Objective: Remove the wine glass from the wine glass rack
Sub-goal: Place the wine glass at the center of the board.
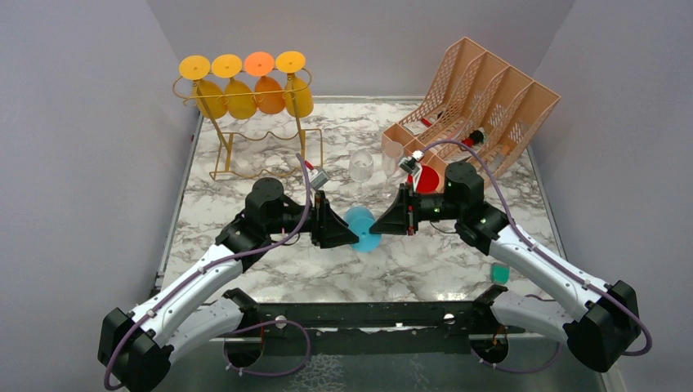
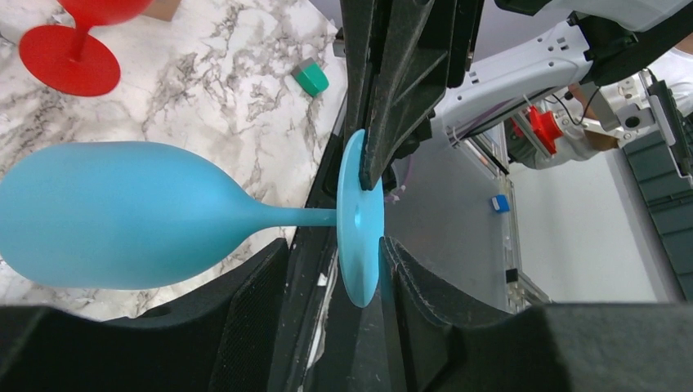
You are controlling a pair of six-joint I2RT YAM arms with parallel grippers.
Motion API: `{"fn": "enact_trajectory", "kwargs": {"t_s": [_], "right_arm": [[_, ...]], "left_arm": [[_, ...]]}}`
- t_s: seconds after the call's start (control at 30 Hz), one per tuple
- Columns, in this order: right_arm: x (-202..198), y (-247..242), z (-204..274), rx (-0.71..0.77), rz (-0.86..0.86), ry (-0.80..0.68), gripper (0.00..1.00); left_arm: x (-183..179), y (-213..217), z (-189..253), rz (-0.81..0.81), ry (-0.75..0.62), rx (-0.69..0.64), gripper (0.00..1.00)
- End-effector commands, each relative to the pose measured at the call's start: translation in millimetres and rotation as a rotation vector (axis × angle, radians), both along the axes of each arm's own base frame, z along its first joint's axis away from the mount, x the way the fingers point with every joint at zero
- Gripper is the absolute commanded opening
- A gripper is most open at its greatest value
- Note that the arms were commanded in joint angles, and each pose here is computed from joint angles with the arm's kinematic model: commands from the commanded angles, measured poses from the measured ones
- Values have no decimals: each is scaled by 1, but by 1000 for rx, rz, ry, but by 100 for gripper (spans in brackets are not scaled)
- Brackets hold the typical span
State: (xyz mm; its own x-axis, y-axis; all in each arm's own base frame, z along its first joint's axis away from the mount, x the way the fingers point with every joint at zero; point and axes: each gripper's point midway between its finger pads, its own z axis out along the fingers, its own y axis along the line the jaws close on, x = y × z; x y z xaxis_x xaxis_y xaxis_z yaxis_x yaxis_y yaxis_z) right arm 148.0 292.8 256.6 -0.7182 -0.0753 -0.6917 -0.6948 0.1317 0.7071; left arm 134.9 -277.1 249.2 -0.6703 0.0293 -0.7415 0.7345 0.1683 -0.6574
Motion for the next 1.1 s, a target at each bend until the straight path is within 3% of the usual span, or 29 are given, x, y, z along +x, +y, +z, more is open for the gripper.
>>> {"fn": "enact_trajectory", "kwargs": {"t_s": [0.0, 0.3, 0.4, 0.5, 0.57, 0.7, 0.9, 1.07], "right_arm": [[-2, 0, 3, 6, 5, -29, 1], [-5, 0, 2, 10, 23, -22, 1], [-6, 1, 2, 11, 31, -21, 1], [-6, 0, 2, 9, 34, -24, 2], [-6, -1, 2, 5, 30, -24, 5], [-8, -2, 3, 3, 28, -35, 12], [-1, -7, 12, -15, -30, -84, 43], [26, -17, 32, -35, -224, -182, 52]], "left_arm": [[-7, 0, 6, -40, -17, -10, 40], [-6, -8, 1, -66, -6, 1, 35], [-6, -11, 0, -71, -7, 4, 25], [-6, -12, -1, -81, -17, 6, 8], [-8, -11, -2, -90, -27, 8, 0], [-14, -7, -6, -115, -55, 12, 0], [-27, 3, -7, -149, -163, -2, 0], [-37, 13, -11, -179, -325, -21, 0]]}}
